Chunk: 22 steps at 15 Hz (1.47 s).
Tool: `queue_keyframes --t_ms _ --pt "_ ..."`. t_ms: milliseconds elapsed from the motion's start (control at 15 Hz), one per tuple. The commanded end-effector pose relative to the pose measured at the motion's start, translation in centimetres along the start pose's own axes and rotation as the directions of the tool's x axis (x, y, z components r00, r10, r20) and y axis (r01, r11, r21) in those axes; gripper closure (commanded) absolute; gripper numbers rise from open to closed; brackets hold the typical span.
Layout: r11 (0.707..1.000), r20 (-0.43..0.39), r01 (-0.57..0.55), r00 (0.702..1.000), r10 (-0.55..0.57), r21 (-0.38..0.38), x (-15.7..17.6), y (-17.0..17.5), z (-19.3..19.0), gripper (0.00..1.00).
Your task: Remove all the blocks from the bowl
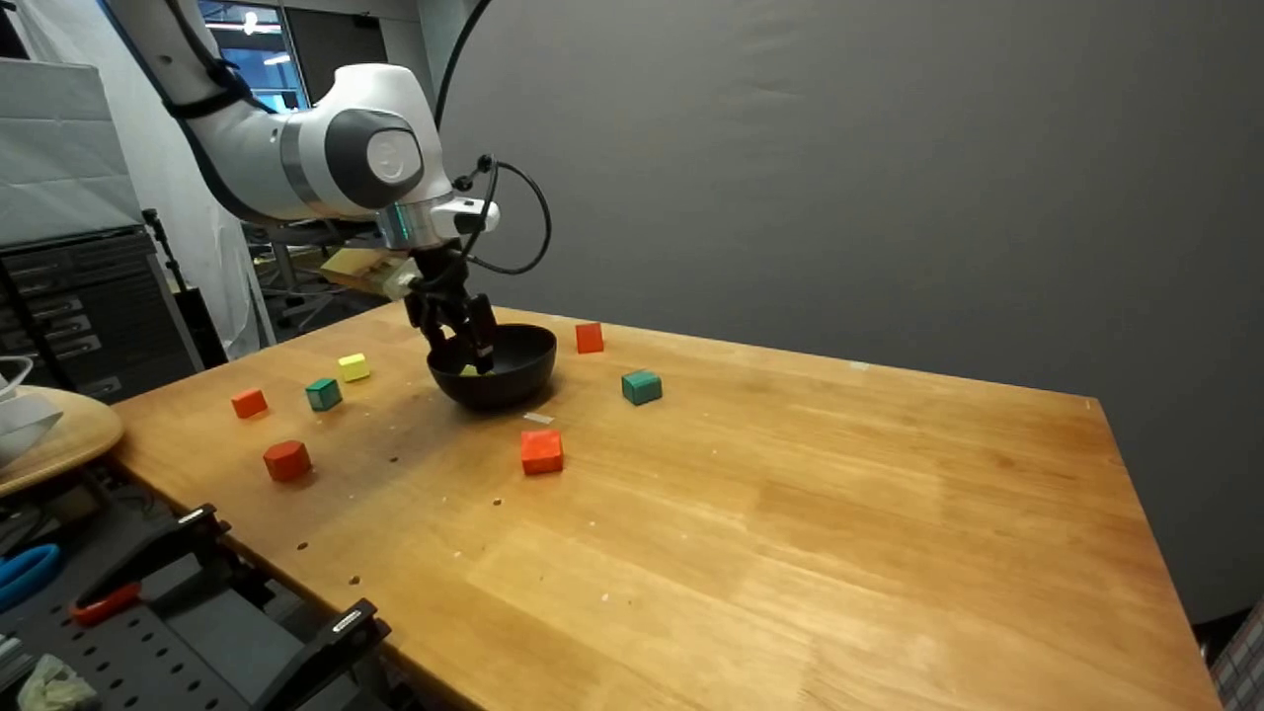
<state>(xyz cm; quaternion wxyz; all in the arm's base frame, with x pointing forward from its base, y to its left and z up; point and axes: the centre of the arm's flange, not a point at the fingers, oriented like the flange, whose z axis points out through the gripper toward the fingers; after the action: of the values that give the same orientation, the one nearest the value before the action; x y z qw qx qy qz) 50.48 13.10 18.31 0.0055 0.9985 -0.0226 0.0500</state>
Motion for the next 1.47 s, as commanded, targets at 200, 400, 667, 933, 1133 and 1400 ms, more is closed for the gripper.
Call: queue_keyframes --t_ms 200,400,667,933,1133,1400 --pt "0.997 -0.013 0.074 0.997 -0.074 -0.018 2.2 -1.7 3.4 0.26" --pt "0.997 -0.015 0.070 0.997 -0.070 -0.017 2.4 -1.7 3.7 0.47" --pt "0.999 -0.048 0.033 0.998 -0.033 -0.006 2.6 -1.1 2.3 0.77" --pt "0.999 -0.115 -0.043 0.992 0.043 -0.001 2.1 1.1 -0.8 0.77" --pt "0.991 -0.236 -0.130 0.964 0.119 -0.030 1.1 4.6 -4.9 0.77" --pt "0.959 -0.347 -0.261 0.914 0.210 -0.107 -0.2 10.7 -7.5 0.77"
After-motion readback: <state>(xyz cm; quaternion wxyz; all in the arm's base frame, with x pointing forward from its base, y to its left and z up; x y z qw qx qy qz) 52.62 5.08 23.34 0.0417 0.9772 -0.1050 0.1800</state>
